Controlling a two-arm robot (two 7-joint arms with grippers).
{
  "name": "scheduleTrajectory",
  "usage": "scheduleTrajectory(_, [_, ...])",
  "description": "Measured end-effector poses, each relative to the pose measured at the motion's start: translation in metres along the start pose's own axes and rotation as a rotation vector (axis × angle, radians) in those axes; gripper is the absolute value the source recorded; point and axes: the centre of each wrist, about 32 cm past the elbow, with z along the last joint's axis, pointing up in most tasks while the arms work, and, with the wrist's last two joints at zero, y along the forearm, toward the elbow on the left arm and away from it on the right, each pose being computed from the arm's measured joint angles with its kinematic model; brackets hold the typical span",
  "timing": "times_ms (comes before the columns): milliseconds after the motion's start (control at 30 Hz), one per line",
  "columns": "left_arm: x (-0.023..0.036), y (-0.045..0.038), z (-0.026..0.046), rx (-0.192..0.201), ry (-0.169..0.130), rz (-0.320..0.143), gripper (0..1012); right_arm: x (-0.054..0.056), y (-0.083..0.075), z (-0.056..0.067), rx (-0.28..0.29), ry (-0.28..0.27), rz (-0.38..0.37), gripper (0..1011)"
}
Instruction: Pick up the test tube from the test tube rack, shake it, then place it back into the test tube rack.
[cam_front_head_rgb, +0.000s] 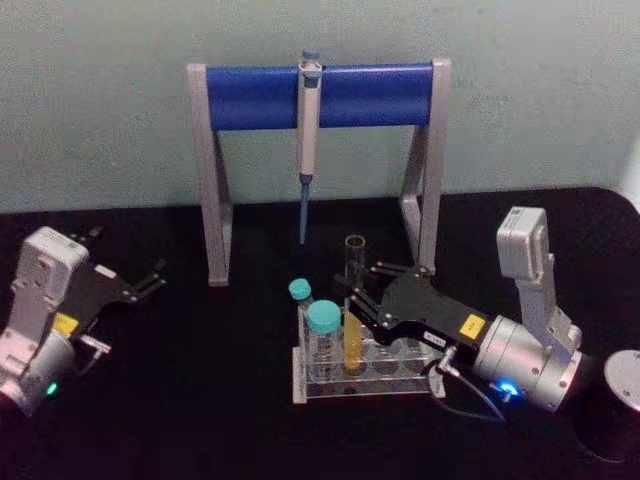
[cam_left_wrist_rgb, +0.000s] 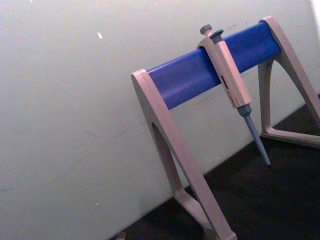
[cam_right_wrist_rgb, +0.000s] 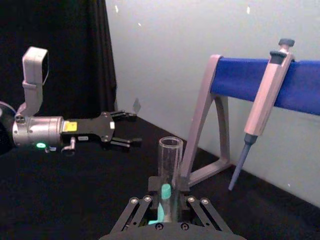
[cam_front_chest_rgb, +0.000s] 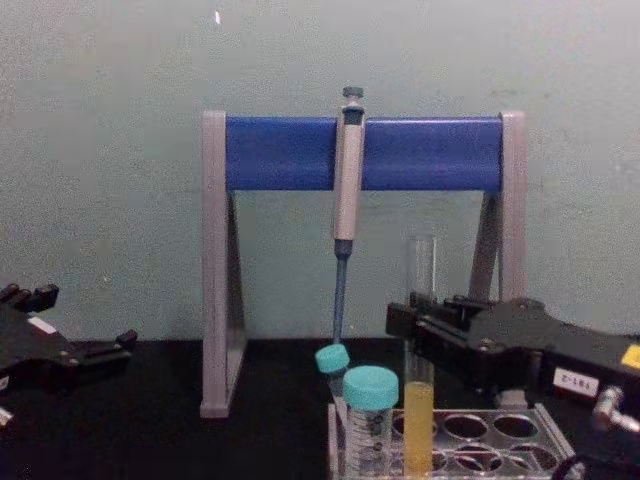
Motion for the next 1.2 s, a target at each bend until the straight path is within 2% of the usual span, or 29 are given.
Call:
scheduleTrajectory(600, [0.0000, 0.0000, 0.0000, 0.000, 0.000, 0.000, 1001, 0.000, 0.001, -0.013, -0.034, 0.026, -0.019, 232])
scheduleTrajectory(1200, [0.0000, 0.0000, 0.0000, 0.000, 0.000, 0.000, 1001, 0.000, 0.001, -0.014, -0.042, 0.027, -0.032, 232])
